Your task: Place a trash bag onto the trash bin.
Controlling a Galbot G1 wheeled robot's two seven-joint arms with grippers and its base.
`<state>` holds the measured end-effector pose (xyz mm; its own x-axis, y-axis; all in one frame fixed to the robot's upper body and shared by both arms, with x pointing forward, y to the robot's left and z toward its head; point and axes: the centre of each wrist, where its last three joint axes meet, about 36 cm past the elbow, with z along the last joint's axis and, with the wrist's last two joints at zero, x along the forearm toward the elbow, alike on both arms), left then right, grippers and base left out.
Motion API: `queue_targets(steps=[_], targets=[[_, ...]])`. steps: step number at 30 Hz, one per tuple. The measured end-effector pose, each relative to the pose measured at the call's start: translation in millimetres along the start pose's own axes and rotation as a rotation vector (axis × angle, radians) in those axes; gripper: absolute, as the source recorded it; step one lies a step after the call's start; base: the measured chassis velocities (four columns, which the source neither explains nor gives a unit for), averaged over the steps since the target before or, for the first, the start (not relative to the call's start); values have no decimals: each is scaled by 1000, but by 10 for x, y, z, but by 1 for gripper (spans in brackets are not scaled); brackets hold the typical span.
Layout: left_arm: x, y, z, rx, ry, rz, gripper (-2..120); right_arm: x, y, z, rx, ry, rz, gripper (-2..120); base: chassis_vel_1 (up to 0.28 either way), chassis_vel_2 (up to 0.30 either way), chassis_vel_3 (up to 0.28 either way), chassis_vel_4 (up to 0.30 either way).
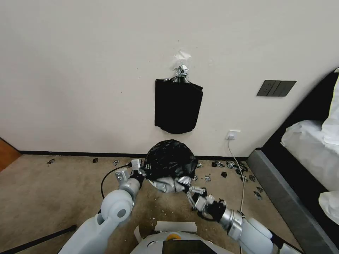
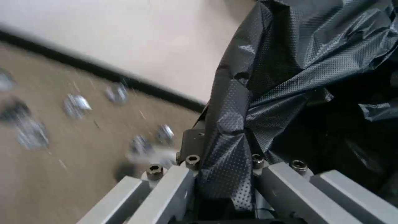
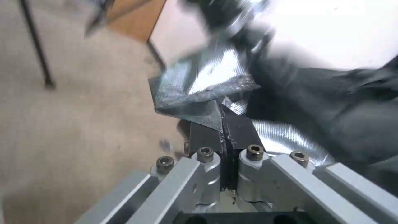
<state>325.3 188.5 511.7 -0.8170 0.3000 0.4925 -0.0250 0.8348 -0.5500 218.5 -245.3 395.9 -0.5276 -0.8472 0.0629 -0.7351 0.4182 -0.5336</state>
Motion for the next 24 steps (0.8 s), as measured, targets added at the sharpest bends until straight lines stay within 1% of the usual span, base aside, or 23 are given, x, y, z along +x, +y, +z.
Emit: queue_targets(steps=[2, 3, 4, 5, 7, 8, 10, 16, 21, 22, 23, 24], targets=[[20, 4, 12, 4, 14, -5, 3, 23, 15, 133, 24, 35, 1, 0, 0, 0, 0, 0], [20, 4, 12, 4, 14, -5, 3, 23, 15, 133, 24, 35, 1, 0, 0, 0, 0, 0], [38, 15, 10, -1, 20, -10, 3, 52, 21, 247, 25, 72, 14, 0, 0, 0, 0, 0], [38, 15, 10, -1, 20, -10, 3, 52, 21, 247, 25, 72, 14, 0, 0, 0, 0, 0], [79, 31, -10, -14, 21, -14, 3, 90, -2, 428, 32, 120, 34, 0, 0, 0, 0, 0], [79, 31, -10, -14, 21, -14, 3, 90, -2, 428, 32, 120, 34, 0, 0, 0, 0, 0], [101, 41, -26, -26, 21, -20, 3, 120, -6, 530, 24, 155, 47, 0, 0, 0, 0, 0], [129, 55, -9, -18, 33, -24, 3, 148, 28, 597, 3, 220, 41, 0, 0, 0, 0, 0], [149, 59, 45, -5, 49, -26, 3, 130, 66, 608, -19, 232, 66, 0, 0, 0, 0, 0], [150, 62, 52, -2, 49, -27, 3, 127, 73, 607, -23, 233, 72, 2, 0, 0, 0, 0], [147, 65, 55, 1, 46, -29, 3, 127, 84, 605, -30, 232, 79, 8, 0, 0, 0, 0], [147, 65, 55, 1, 46, -29, 3, 127, 84, 605, -30, 232, 79, 8, 0, 0, 0, 0]])
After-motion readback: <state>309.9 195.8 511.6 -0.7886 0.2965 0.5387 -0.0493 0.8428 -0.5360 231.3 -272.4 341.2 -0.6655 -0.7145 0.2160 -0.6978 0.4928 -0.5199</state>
